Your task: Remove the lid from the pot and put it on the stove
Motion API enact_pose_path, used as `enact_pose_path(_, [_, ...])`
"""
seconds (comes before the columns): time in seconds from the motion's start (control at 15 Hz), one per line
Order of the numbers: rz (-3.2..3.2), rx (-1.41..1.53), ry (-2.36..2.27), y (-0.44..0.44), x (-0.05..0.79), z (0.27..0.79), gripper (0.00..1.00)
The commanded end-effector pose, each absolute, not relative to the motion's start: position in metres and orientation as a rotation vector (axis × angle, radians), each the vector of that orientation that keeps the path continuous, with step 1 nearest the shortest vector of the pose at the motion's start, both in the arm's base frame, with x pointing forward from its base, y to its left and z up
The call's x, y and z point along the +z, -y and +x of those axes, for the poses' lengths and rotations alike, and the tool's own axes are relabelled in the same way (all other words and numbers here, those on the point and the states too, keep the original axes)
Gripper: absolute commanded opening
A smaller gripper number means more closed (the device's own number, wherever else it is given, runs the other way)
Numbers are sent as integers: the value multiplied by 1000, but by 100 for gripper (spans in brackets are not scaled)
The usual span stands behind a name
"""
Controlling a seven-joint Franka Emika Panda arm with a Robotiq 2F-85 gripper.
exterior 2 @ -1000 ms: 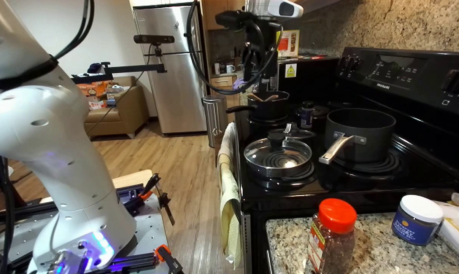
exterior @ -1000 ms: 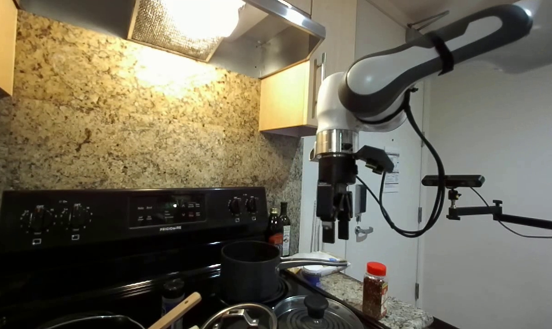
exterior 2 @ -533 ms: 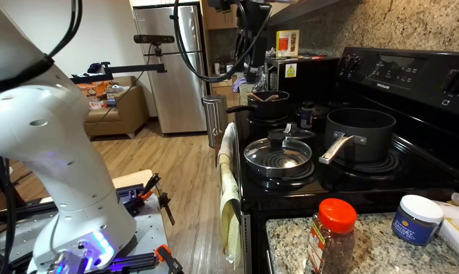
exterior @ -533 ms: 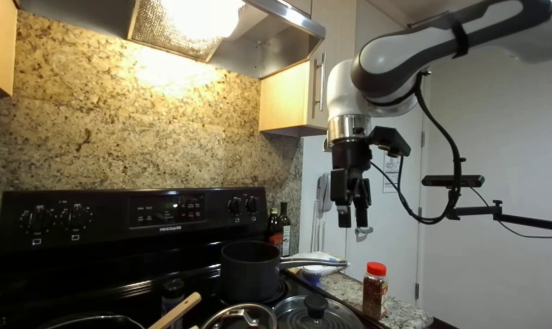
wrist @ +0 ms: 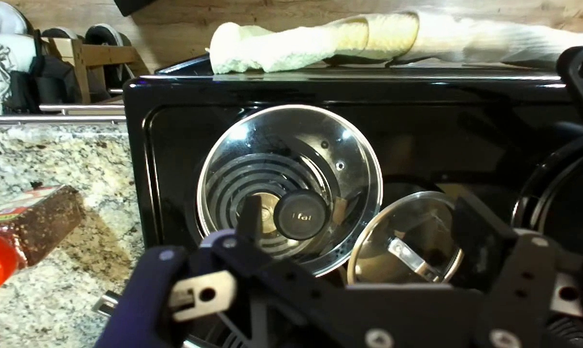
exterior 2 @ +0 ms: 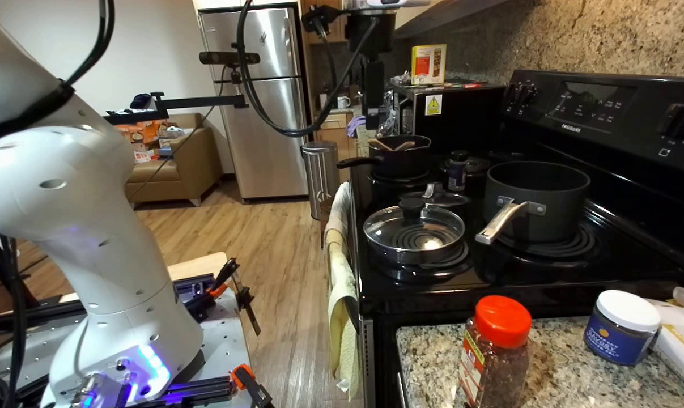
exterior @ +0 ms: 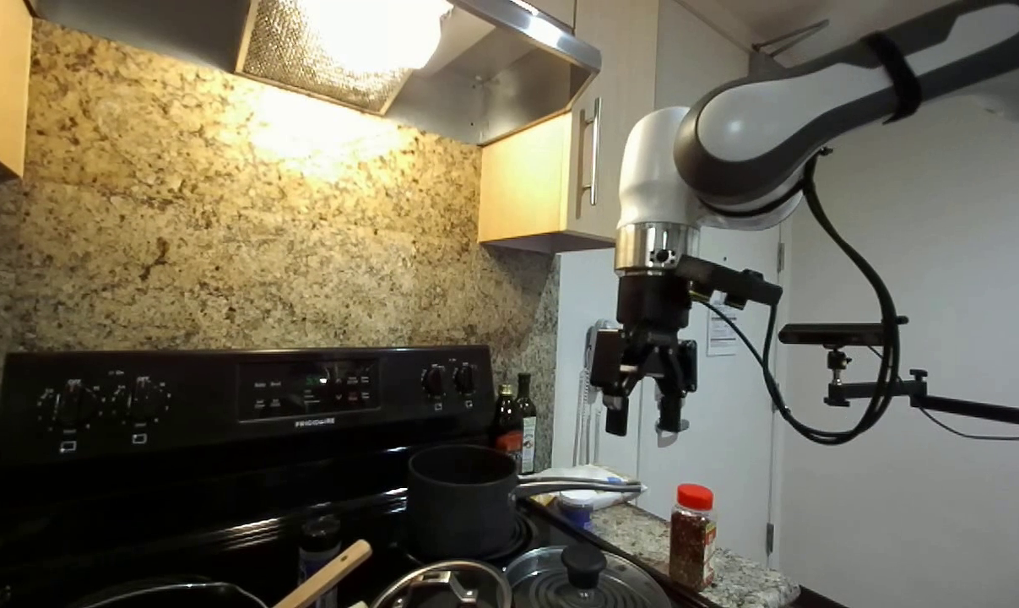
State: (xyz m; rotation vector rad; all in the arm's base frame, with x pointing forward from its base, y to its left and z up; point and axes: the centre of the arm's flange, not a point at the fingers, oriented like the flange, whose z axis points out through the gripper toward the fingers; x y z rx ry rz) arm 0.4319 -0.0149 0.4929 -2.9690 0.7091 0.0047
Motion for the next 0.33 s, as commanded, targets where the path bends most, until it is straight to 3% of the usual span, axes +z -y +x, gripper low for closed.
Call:
enact_pose_path(0.0, [-2972,-39,-861,5,490,411,100])
enact_pose_path(0.27, [-2964,-3,-817,7,491,419,100])
